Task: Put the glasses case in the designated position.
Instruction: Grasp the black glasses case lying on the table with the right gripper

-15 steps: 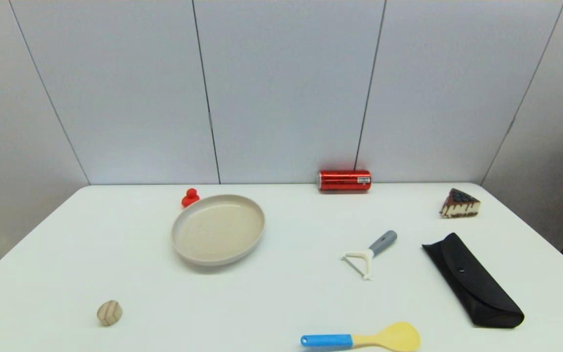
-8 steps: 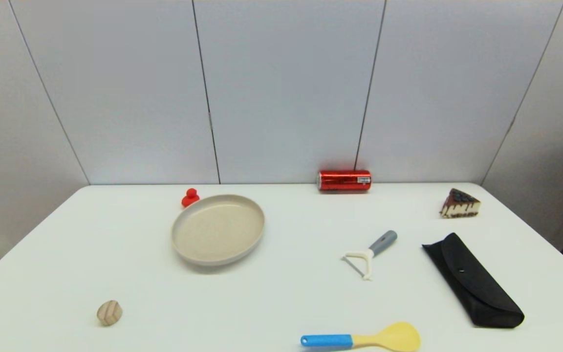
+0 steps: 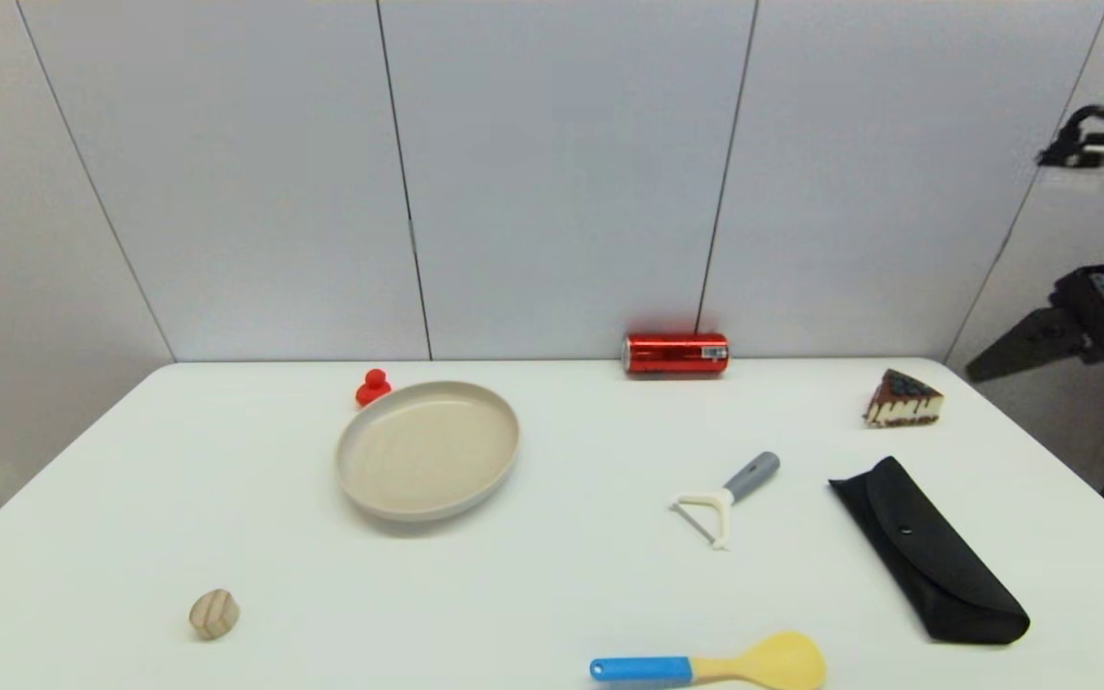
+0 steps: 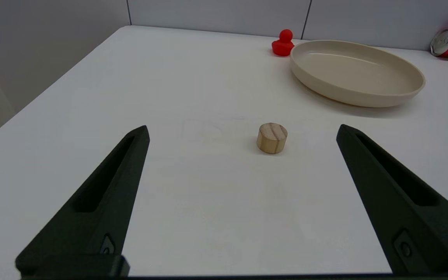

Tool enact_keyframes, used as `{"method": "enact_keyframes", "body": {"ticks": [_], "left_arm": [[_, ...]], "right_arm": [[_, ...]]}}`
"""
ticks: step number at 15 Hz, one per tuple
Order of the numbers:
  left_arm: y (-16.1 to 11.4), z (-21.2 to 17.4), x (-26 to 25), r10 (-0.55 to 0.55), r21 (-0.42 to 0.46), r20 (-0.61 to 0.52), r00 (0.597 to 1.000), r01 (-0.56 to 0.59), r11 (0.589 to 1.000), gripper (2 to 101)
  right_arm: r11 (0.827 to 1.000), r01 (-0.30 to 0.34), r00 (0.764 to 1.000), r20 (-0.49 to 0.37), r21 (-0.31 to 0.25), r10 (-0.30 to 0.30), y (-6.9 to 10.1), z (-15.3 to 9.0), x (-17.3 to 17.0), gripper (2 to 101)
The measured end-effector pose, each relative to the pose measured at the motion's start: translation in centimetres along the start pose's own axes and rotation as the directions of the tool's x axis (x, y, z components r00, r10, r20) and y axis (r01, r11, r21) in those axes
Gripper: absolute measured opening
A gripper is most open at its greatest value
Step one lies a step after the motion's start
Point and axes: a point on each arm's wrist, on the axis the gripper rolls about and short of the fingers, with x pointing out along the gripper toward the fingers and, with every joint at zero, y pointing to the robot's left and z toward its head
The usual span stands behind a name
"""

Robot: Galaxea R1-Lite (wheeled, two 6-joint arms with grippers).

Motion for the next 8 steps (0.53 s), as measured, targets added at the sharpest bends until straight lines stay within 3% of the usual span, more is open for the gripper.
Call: {"method": "enact_keyframes", "body": {"ticks": [3, 8], "left_arm": [[0.0, 0.0, 0.0, 0.000, 0.000, 0.000, 1.000, 0.000, 1.000, 97.8], [0.0, 0.0, 0.0, 0.000, 0.000, 0.000, 1.000, 0.000, 1.000, 97.8]], "right_arm": [[1.000, 0.014, 0.987, -0.161, 0.028, -0.009, -0.9, 1.0, 4.1, 97.3], [0.997, 0.062, 0.957, -0.286, 0.043, -0.047, -2.1, 1.9, 8.7, 97.3]]}}
